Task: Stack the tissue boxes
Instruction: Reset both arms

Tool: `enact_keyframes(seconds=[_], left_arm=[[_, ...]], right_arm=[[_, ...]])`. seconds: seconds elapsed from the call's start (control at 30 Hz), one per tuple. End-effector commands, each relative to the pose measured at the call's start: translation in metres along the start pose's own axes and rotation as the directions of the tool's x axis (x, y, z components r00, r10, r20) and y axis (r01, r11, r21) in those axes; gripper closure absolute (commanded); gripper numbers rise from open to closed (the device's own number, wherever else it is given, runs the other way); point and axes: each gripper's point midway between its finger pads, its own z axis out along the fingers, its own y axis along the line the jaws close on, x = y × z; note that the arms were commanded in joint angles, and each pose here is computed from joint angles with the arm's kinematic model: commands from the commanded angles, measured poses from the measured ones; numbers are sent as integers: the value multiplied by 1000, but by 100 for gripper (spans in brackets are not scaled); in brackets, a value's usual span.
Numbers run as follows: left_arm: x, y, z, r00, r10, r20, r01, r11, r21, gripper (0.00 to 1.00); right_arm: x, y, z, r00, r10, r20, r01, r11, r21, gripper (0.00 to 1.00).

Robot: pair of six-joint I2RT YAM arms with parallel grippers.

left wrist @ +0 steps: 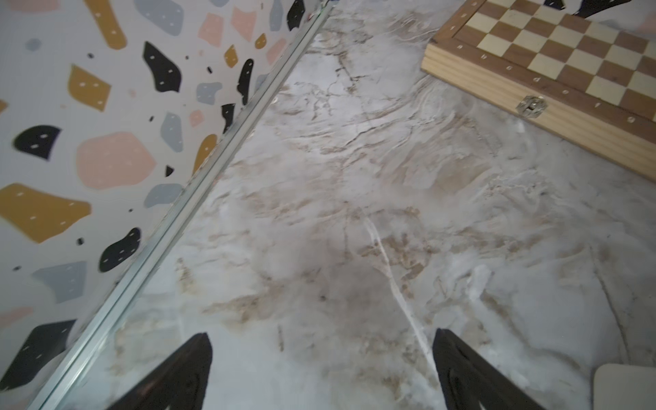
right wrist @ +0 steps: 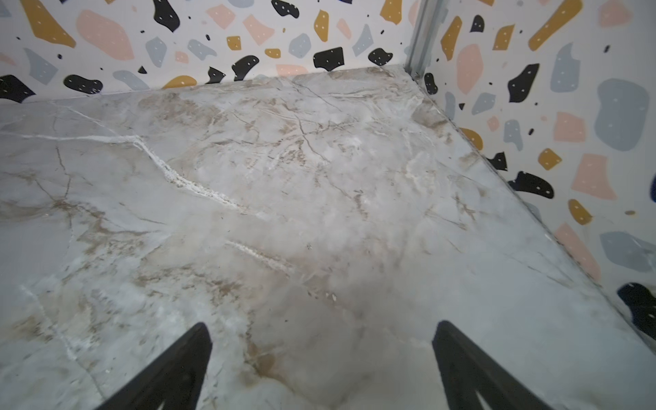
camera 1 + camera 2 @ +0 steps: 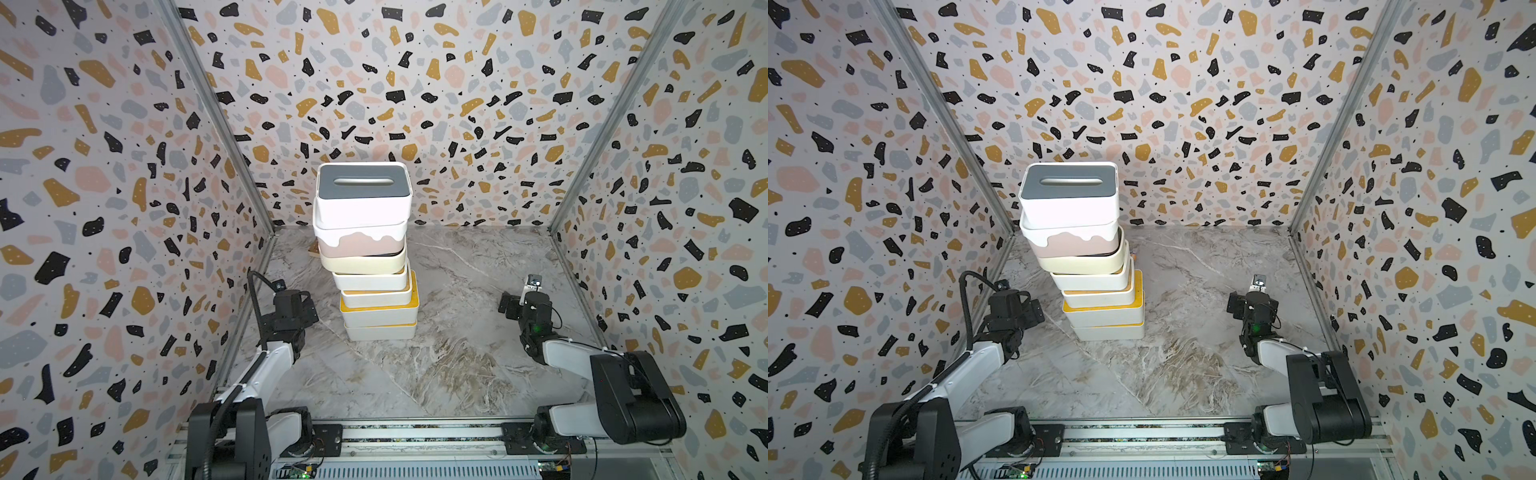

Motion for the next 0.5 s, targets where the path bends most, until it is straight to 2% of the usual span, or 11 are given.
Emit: enact_keyframes(seconds=[0.0, 0.1, 0.23, 0.33, 0.43, 0.47], left_arm=[[-38, -29, 4, 975, -17, 221, -16, 989, 150, 1], [-36, -37, 10, 962, 23, 272, -71, 983, 169, 0], [-28, -50, 16, 954, 59, 294, -129, 966, 225, 0], [-20, -66, 21, 937, 95, 336, -195, 940, 279, 0], [-19, -61, 25, 955, 101, 277, -174, 953, 250, 1], [-19, -61, 25, 953, 99, 288, -174, 953, 249, 1]], right_arm=[[-27, 11, -2, 990, -44, 135, 52, 997, -52, 1], [-40, 19, -15, 960, -98, 261, 129, 986, -106, 1], [-30, 17, -28, 937, -42, 348, 120, 971, -205, 1], [-29, 23, -25, 939, -70, 336, 149, 965, -217, 1], [-25, 24, -23, 944, -83, 318, 153, 967, -202, 1], [-24, 24, -24, 944, -85, 320, 154, 968, -197, 1]])
